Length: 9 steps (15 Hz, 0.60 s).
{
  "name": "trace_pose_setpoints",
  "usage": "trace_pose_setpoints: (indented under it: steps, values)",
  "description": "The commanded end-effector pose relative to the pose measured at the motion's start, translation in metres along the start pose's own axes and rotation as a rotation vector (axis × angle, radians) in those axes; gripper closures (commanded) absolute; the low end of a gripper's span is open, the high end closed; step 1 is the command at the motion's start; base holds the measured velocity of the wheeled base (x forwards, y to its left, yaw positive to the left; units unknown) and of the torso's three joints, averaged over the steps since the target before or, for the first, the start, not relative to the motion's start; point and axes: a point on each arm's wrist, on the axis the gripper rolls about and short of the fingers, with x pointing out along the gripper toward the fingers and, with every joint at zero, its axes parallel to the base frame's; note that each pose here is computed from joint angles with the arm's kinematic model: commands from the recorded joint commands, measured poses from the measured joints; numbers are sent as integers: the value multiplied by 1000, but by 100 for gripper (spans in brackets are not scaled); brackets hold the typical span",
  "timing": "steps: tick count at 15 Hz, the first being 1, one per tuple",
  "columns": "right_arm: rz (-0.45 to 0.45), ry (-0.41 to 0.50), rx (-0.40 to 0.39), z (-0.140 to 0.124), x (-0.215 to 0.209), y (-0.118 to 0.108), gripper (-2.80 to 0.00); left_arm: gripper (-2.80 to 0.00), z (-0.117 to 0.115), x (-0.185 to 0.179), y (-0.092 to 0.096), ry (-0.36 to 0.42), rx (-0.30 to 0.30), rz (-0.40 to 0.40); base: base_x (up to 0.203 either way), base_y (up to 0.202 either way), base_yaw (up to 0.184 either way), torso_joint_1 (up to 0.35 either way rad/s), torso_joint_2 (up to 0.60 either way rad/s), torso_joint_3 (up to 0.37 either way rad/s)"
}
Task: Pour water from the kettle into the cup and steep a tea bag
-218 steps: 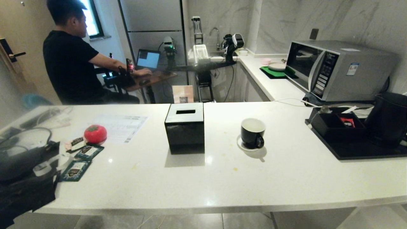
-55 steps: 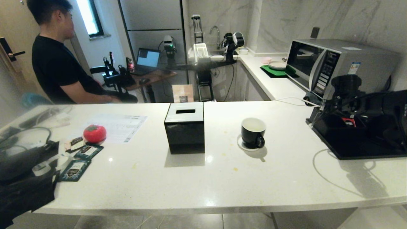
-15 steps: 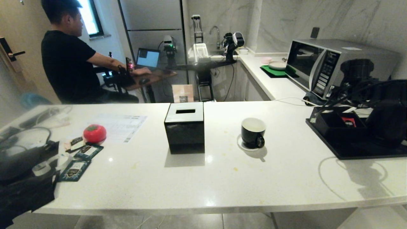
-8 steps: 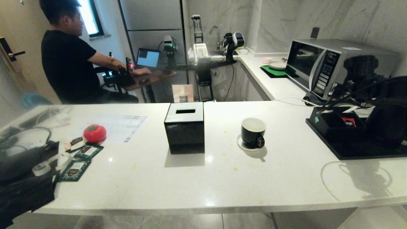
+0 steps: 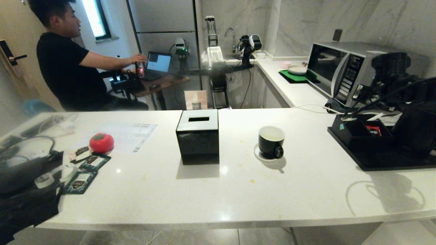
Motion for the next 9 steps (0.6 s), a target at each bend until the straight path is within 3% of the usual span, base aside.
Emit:
trace_pose_setpoints:
  steps: [1,9]
  values:
    - [14,-14,5,3,-14,1,0,0,0,0,0,0,-1,1,0,0,0,0,0,0]
    - [57,-51,11,0,-62,-9,0,0,0,0,0,0,-1,1,0,0,0,0,0,0]
